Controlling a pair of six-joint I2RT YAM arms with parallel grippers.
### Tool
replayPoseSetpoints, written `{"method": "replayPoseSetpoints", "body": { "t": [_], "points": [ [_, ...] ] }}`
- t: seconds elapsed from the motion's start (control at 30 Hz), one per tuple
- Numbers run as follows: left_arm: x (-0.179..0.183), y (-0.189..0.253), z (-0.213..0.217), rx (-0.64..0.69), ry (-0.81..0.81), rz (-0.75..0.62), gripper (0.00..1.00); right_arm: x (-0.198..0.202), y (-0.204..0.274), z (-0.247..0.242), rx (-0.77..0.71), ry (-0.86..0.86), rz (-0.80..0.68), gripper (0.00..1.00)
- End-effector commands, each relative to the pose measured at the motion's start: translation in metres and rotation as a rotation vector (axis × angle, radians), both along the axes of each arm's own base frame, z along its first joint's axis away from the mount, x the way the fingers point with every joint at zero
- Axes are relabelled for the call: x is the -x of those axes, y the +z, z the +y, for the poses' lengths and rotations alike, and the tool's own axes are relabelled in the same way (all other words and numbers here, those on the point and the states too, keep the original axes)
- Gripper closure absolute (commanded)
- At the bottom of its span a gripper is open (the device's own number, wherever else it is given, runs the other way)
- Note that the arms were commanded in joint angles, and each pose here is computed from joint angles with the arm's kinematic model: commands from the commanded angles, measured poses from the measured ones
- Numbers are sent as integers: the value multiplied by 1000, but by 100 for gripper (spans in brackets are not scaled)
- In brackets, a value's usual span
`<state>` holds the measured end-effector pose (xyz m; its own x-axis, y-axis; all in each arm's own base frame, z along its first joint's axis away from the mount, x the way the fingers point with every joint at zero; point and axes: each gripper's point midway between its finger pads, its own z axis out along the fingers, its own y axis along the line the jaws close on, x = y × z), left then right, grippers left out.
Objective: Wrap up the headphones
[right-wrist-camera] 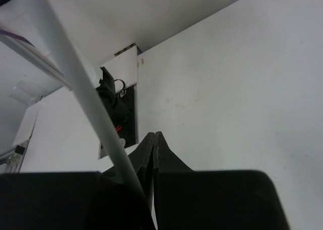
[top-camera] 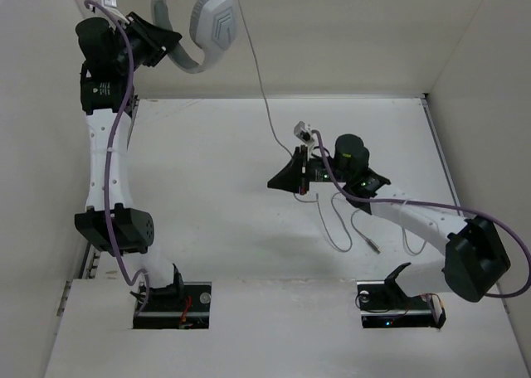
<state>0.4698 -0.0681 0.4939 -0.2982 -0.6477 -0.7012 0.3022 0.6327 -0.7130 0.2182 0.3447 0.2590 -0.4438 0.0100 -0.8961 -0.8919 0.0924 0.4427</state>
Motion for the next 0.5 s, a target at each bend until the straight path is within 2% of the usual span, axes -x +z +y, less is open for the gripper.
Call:
{"method": "replayPoseSetpoints", "body": {
  "t": [0.0, 0.13, 0.23, 0.3, 0.47],
  "points": [
    [-5, 16, 13, 12, 124, -61, 100, -22, 52, -15, 5, -21, -131, 95],
    [-16, -33, 16, -179, 247, 19, 100, -55, 62, -37, 179, -111, -196, 92],
    [-21, -68, 12, -304, 313, 69, 100, -75, 50, -56, 390, -180, -285, 93],
    [-23, -87, 12, -388, 368, 95, 100, -82, 44, -64, 539, -203, -415, 100],
    [-25, -126, -5, -622, 377, 124, 100, -116, 61, -92, 802, -310, -830, 100]
  ]
}}
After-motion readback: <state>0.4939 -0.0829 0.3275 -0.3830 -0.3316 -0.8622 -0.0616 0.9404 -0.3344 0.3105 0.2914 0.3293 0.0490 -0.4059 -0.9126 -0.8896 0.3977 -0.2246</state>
